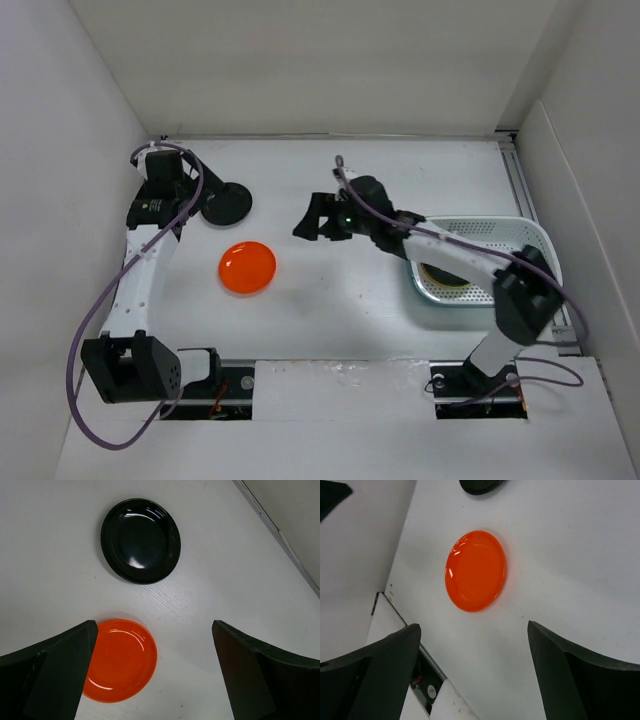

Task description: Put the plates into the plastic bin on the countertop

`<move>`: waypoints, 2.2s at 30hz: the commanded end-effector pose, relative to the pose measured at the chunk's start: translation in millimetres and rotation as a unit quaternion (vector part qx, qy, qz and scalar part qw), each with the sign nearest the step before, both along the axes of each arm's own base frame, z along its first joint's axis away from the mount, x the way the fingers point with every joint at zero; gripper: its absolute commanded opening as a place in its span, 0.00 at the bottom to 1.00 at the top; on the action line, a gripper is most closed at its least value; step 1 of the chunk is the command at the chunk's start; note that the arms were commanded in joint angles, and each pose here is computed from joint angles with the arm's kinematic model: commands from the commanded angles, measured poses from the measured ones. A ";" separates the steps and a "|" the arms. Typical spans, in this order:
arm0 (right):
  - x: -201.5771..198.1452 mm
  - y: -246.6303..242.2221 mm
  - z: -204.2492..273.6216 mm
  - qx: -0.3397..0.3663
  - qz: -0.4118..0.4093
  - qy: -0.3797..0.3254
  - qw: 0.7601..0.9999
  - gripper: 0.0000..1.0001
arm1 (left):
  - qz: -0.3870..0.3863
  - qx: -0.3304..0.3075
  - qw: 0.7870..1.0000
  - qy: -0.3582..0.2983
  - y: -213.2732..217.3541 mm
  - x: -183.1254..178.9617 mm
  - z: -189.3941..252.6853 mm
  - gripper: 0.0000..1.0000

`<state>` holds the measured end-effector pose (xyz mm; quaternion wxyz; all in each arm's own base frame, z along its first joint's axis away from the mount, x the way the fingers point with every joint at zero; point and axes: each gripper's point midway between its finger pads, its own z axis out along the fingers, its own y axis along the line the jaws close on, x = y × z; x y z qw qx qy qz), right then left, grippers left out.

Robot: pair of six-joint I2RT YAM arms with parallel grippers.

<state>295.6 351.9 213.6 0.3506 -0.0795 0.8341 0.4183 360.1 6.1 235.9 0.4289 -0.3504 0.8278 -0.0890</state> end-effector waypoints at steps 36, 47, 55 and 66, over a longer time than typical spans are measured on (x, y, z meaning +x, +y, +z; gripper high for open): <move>41.9 118.5 -143.2 0.045 0.094 0.160 0.982 0.00 | -0.061 0.048 0.995 -0.056 -6.5 -15.5 23.3 1.00; 67.1 -74.1 -30.8 0.050 -0.080 0.041 0.995 0.00 | -0.079 0.038 0.991 -0.096 -15.0 -22.7 37.1 1.00; 54.3 -254.5 -59.2 0.043 -0.299 0.060 0.951 0.00 | -0.121 0.012 0.987 -0.102 -32.5 -22.6 34.0 1.00; -20.7 -394.5 -83.3 0.015 -0.574 0.063 0.816 0.00 | -0.143 -0.002 0.984 -0.104 -41.8 -23.4 32.9 1.00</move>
